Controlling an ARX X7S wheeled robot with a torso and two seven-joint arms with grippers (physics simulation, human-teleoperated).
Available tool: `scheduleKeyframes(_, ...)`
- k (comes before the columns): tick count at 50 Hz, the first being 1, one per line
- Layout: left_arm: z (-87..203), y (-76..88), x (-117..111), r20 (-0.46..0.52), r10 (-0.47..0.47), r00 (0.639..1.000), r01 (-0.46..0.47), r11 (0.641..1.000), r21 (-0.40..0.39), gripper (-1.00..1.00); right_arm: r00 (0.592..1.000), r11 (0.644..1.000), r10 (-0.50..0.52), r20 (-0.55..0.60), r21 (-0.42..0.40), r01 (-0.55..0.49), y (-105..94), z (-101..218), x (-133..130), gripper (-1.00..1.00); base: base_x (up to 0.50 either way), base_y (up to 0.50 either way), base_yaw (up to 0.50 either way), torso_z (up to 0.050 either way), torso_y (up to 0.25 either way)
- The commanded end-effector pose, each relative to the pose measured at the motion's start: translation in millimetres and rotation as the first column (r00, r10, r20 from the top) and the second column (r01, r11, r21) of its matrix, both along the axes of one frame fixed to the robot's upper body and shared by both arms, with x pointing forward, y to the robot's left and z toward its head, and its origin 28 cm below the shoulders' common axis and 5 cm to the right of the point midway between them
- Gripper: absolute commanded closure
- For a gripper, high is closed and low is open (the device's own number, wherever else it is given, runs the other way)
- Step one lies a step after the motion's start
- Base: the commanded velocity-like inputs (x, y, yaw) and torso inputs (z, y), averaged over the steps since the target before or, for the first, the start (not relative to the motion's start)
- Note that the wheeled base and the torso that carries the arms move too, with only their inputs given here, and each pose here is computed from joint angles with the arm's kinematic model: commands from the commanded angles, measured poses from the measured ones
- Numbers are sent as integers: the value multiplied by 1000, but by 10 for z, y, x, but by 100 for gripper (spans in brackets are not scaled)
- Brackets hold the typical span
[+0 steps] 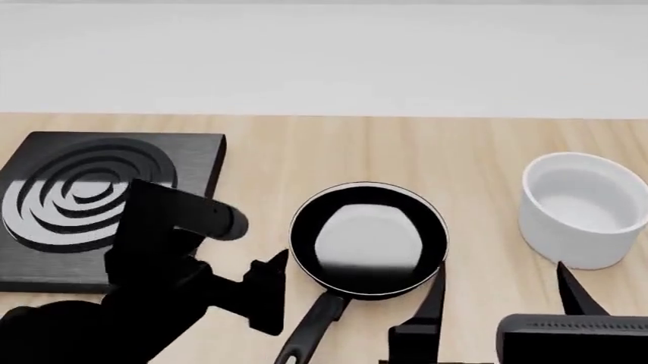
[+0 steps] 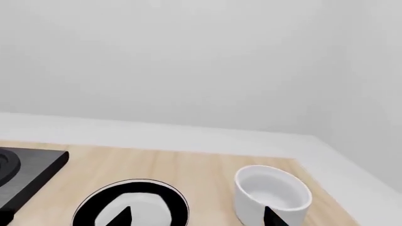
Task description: Put the frying pan on the cabinet shelf.
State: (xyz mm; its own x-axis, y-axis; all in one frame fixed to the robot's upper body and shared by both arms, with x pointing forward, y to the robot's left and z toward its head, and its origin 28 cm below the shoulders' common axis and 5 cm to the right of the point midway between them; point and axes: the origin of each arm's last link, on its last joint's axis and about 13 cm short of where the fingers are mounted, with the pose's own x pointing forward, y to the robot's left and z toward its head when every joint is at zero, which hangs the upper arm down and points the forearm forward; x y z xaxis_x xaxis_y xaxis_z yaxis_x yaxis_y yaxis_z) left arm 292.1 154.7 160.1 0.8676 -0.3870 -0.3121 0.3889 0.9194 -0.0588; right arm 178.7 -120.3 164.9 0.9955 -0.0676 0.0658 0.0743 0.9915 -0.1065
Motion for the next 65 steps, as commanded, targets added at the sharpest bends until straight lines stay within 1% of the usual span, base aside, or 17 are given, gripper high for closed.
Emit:
scheduleKeyframes(1,-20,-126,148,-74,-48,996,51,998,36,-100,999,999,-41,34,14,41,-61,56,-6,-100,0,0,0,0,0)
scheduleKeyframes(2,-41,-134,150,-82,-50,995,55,997,59,-100,998,999,-44,34,10,44,-64,51,-5,-100,0,0,0,0,0)
scheduleKeyframes(3,-50,-140,153,-86,-48,995,52,998,46,-100,998,999,-45,34,11,45,-69,44,-2,-100,0,0,0,0,0)
scheduleKeyframes(5,-87,-150,146,-106,-69,992,78,994,78,-100,998,999,-48,36,13,48,-74,37,1,-100,0,0,0,0,0)
scheduleKeyframes(10,-187,-184,141,-187,-52,981,64,996,62,-100,998,999,-50,39,9,50,-76,31,1,-100,0,0,0,0,0)
scheduleKeyframes(14,-204,-236,103,-204,-73,976,85,995,51,-100,998,999,-49,36,6,49,-68,24,3,-100,0,0,0,0,0)
scheduleKeyframes(15,-223,-242,104,-206,-77,976,92,994,66,-100,998,999,-48,34,5,48,-66,19,5,-100,0,0,0,0,0)
scheduleKeyframes(20,-283,-305,140,-228,-61,972,82,993,83,-100,999,999,-45,27,-4,45,-53,-2,7,-100,0,0,0,0,0)
scheduleKeyframes(21,-284,-327,142,-241,-64,968,82,994,67,-100,999,999,-43,28,-1,43,-49,2,7,-100,0,0,0,0,0)
scheduleKeyframes(29,-360,-444,115,-265,-91,960,109,993,53,-100,999,999,-43,21,4,43,-54,-14,2,-100,0,0,0,0,0)
scheduleKeyframes(39,-428,-534,110,-287,-112,951,128,991,37,-100,999,999,-43,16,6,42,-54,-20,3,-100,0,0,0,0,0)
scheduleKeyframes(42,-474,-561,105,-291,-120,949,139,989,46,-100,999,999,-43,16,8,43,-56,-21,5,-100,0,0,0,0,0)
scheduleKeyframes(44,-514,-577,94,-302,-115,946,134,990,42,-100,999,999,-43,31,5,43,-53,4,5,-100,0,0,0,0,0)
scheduleKeyframes(55,-624,-612,189,-343,-97,934,114,993,31,-100,996,999,-41,78,20,40,-53,66,-6,-100,0,0,0,0,0)
scheduleKeyframes(58,-667,-613,218,-355,-88,931,109,993,38,-100,996,999,-42,75,21,40,-57,61,-6,-100,0,0,0,0,0)
scheduleKeyframes(60,-722,-605,232,-350,-77,934,109,992,71,-100,996,999,-45,77,22,43,-63,68,-10,-100,0,0,0,0,0)
scheduleKeyframes(65,-781,-604,232,-368,-72,927,102,993,61,-100,996,999,-41,75,21,40,-54,59,-3,-100,0,0,0,0,0)
